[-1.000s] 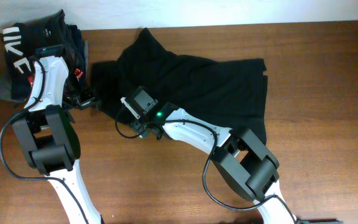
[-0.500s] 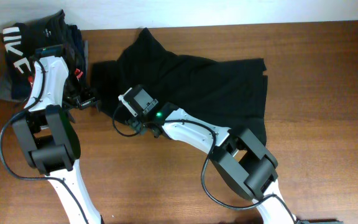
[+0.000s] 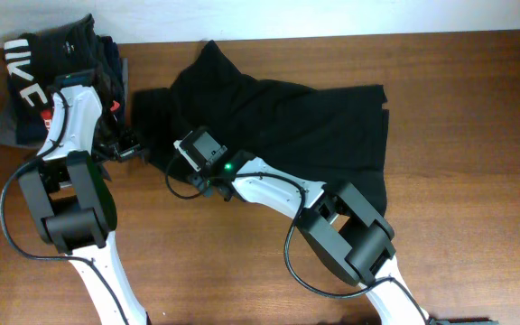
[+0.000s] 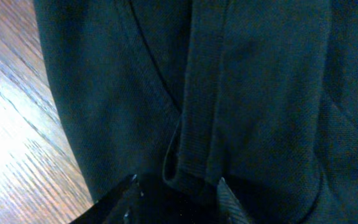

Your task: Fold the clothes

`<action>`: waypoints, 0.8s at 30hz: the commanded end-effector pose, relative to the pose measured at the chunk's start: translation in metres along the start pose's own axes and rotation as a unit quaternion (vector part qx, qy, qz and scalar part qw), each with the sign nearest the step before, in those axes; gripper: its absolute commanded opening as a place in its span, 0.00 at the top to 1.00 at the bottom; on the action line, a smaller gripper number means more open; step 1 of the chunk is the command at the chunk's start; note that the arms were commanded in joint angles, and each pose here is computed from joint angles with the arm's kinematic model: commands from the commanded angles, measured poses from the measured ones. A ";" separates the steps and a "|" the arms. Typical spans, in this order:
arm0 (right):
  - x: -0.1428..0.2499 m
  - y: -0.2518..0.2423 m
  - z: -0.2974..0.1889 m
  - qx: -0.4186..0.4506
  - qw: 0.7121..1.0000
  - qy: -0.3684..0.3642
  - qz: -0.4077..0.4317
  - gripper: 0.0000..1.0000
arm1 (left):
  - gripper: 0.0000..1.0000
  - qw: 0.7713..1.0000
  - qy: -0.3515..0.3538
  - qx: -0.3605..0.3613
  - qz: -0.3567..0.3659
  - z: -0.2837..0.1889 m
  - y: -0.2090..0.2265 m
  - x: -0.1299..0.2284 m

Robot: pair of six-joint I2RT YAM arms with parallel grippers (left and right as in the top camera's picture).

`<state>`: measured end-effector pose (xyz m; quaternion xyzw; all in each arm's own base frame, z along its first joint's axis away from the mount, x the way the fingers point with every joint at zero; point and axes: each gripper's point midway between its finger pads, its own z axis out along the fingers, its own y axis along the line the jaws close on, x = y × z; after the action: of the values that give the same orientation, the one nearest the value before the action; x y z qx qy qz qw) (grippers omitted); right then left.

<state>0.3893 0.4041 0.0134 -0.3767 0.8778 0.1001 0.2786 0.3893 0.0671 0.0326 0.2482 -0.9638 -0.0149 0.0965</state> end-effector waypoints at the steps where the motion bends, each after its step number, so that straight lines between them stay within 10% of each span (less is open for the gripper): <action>1: -0.022 -0.007 -0.006 0.004 1.000 -0.019 0.015 0.56 | 0.15 1.000 0.004 -0.007 -0.003 0.007 0.003 0.001; 11: -0.021 -0.031 -0.010 0.015 0.999 -0.004 0.035 0.67 | 0.15 1.000 0.000 -0.006 -0.004 0.007 0.002 -0.001; 24: -0.014 -0.011 -0.005 -0.019 0.999 0.007 0.028 0.50 | 0.14 1.000 -0.004 -0.004 -0.004 0.007 0.001 -0.004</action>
<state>0.4080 0.3945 0.0321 -0.3509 0.8897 0.1141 0.2689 0.3931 0.0677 0.0295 0.2485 -0.9645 -0.0141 0.0880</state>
